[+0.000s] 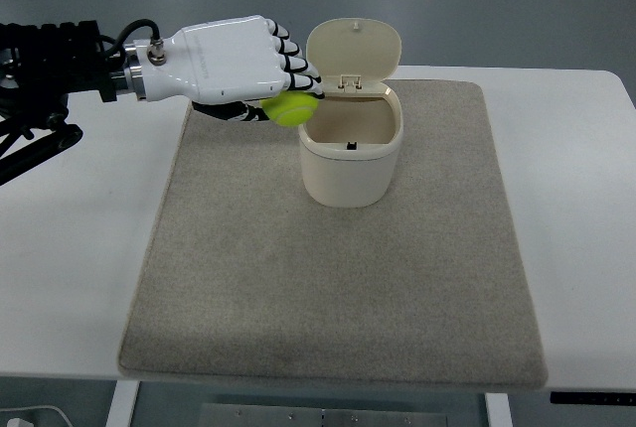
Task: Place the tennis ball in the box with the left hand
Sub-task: 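Lift the ball with the left hand and carry it over the open bin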
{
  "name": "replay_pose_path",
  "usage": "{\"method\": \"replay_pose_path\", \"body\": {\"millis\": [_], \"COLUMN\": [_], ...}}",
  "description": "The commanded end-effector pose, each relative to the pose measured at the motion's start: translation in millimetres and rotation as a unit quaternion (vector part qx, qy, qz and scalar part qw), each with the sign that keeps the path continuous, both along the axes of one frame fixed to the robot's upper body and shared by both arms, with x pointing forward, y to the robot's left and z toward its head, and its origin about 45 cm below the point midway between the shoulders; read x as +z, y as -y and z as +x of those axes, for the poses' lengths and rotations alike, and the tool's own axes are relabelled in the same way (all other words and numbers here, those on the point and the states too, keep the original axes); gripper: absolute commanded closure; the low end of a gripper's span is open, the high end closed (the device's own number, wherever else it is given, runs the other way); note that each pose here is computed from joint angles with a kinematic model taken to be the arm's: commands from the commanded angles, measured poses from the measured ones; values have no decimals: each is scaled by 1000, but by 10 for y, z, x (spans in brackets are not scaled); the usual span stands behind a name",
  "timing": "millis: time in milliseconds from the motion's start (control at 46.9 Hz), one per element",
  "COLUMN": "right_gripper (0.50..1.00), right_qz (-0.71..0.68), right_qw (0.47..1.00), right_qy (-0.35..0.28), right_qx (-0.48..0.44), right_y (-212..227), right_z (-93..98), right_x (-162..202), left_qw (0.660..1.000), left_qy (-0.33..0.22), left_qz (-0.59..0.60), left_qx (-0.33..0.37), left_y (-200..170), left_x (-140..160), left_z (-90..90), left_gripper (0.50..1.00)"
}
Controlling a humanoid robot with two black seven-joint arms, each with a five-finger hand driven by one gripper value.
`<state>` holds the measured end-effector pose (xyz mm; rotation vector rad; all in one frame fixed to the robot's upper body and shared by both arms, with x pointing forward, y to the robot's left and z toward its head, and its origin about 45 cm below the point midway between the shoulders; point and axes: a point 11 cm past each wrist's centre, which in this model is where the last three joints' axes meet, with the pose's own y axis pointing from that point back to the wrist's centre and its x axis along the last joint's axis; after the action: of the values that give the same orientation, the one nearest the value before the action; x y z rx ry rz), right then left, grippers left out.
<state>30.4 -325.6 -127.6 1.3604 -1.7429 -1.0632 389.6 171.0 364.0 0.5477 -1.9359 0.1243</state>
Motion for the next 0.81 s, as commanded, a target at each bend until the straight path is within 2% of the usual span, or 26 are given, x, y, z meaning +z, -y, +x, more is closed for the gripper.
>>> {"method": "replay_pose_path", "body": {"millis": [0, 128, 299, 363, 427, 448, 512, 555, 640, 683, 768, 789], "right_gripper": [562, 562, 562, 562, 562, 560, 562, 560, 562, 562, 562, 560], "right_qz": [0, 0, -1, -1, -1, -1, -1, 0, -1, 0, 0, -1], "right_qw": [1000, 1000, 1000, 1000, 1000, 1000, 1000, 1000, 1000, 1000, 1000, 1000], "right_qy": [-1, 0, -1, 0, 0, 0, -1, 0, -1, -1, -1, -1], "right_qx": [0, 0, 0, 0, 0, 0, 0, 0, 0, 0, 0, 0], "right_y": [-1, -1, 1, 1, 1, 1, 1, -1, 1, -1, -1, 1], "right_z": [-8, 1, -8, 1, 1, 1, -8, 1, -8, -8, -8, -8], "right_x": [-1, 0, -1, 0, 0, 0, -1, 0, -1, -1, -1, -1], "left_qw": [1000, 1000, 1000, 1000, 1000, 1000, 1000, 1000, 1000, 1000, 999, 999], "left_qy": [7, 13, 2, 0, -2, -3, -6, -7, -10, -15, -32, -34], "left_qz": [2, 11, -2, -5, -8, -9, -10, -12, -14, -17, -30, -36], "left_qx": [-10, -5, -17, -19, -20, -20, -21, -21, -22, -21, -20, -20], "left_y": [158, 194, 402, 429, 445, 443, 453, 451, 451, 448, 429, 418], "left_x": [-34, -65, -141, -156, -164, -164, -182, -191, -210, -231, -283, -283], "left_z": [45, 122, 139, 135, 128, 128, 121, 118, 110, 102, 66, 62], "left_gripper": [1000, 1000, 1000, 977, 843, 813, 797, 759, 718, 665, 604, 575]}}
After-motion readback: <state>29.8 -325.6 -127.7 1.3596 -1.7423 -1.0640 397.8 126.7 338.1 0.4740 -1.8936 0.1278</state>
